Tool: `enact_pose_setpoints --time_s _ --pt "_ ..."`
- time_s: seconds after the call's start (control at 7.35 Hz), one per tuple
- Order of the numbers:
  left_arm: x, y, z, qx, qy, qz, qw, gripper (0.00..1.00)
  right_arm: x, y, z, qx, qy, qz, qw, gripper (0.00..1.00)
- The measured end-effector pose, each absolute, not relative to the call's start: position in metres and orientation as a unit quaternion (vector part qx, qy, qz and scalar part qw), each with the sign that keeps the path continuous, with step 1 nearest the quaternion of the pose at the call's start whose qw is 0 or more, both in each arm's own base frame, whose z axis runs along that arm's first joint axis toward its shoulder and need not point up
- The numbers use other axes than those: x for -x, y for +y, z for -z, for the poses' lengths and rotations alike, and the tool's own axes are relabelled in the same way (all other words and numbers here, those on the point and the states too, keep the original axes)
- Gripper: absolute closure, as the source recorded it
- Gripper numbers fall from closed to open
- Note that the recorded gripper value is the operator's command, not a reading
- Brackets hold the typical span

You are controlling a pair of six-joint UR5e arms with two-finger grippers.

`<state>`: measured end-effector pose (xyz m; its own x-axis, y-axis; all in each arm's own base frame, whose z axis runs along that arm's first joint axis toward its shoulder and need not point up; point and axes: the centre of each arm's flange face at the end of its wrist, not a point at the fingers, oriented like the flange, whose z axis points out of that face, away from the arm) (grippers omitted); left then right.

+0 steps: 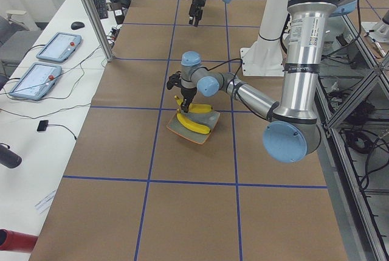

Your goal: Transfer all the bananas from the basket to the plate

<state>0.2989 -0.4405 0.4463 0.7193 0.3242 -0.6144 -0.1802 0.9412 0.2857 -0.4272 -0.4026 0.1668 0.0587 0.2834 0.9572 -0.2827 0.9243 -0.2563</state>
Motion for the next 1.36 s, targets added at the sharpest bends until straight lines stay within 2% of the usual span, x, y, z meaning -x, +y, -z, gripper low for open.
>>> enact_pose_setpoints --time_s 0.14,0.41,0.54,0.68,1.36 --pt "-0.299 -0.441 -0.447 -0.105 0.348 -0.142 0.921 1.00 0.427 -0.402 -0.166 0.000 -0.659 -0.194 0.727 0.00" --pt "-0.301 -0.442 -0.449 -0.106 0.347 -0.148 0.920 0.26 0.427 -0.402 -0.166 0.000 -0.659 -0.194 0.727 0.00" --pt "-0.301 -0.442 -0.451 -0.106 0.346 -0.151 0.920 0.05 0.426 -0.402 -0.165 0.000 -0.660 -0.194 0.726 0.00" --pt "-0.302 -0.443 -0.452 -0.109 0.344 -0.159 0.919 0.01 0.424 -0.401 -0.166 -0.002 -0.667 -0.192 0.720 0.00" --pt "-0.305 -0.447 -0.431 -0.127 0.354 -0.177 0.910 0.01 0.411 -0.400 -0.180 -0.008 -0.682 -0.190 0.706 0.00"
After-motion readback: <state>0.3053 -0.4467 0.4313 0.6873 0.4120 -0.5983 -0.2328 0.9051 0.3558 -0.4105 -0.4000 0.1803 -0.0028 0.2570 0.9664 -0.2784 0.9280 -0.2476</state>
